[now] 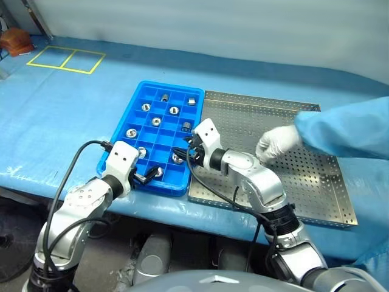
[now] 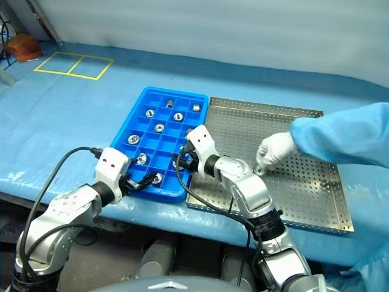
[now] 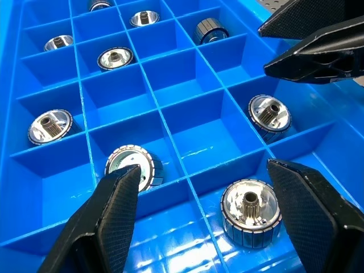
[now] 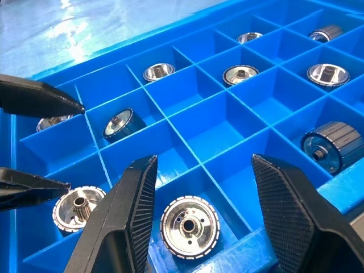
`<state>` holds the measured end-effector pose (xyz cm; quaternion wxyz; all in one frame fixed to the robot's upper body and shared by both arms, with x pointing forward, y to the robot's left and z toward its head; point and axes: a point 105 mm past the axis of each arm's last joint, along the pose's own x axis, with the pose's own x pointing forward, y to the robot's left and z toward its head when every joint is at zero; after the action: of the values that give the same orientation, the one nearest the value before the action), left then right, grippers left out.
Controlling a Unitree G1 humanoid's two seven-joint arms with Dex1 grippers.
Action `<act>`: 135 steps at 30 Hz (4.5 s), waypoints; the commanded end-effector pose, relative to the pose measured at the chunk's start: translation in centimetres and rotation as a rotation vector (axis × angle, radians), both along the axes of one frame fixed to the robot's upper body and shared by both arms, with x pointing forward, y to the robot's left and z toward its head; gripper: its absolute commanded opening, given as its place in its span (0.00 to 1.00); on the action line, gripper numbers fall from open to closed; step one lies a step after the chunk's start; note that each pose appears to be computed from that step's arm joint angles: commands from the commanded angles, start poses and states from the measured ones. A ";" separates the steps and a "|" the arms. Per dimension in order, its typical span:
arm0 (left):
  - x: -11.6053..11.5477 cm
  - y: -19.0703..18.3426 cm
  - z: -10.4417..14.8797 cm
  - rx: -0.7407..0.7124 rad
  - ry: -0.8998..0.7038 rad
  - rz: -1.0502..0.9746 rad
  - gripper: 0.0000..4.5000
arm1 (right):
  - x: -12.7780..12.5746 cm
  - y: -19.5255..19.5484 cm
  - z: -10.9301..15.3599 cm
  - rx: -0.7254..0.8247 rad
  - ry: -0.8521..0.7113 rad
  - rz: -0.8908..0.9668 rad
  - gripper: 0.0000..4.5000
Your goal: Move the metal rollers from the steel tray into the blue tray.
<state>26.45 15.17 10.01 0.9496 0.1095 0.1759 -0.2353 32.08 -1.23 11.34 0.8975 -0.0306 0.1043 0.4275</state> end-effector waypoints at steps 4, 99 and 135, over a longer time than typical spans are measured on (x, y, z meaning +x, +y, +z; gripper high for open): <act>0.3 -0.7 0.6 -0.015 -0.031 -0.032 0.87 | 0.0 -0.4 1.8 0.038 -0.060 -0.014 0.62; 2.1 0.9 3.0 -0.013 -0.212 0.102 0.87 | 3.1 0.3 3.2 0.009 -0.143 0.025 0.41; 1.6 -1.2 3.0 -0.073 -0.203 0.029 0.87 | 4.1 1.2 4.5 0.085 -0.251 0.069 0.83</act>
<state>28.05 15.11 11.24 0.9705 0.0955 0.1086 -0.1931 36.80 0.48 12.78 0.8908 -0.0577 0.0241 0.4500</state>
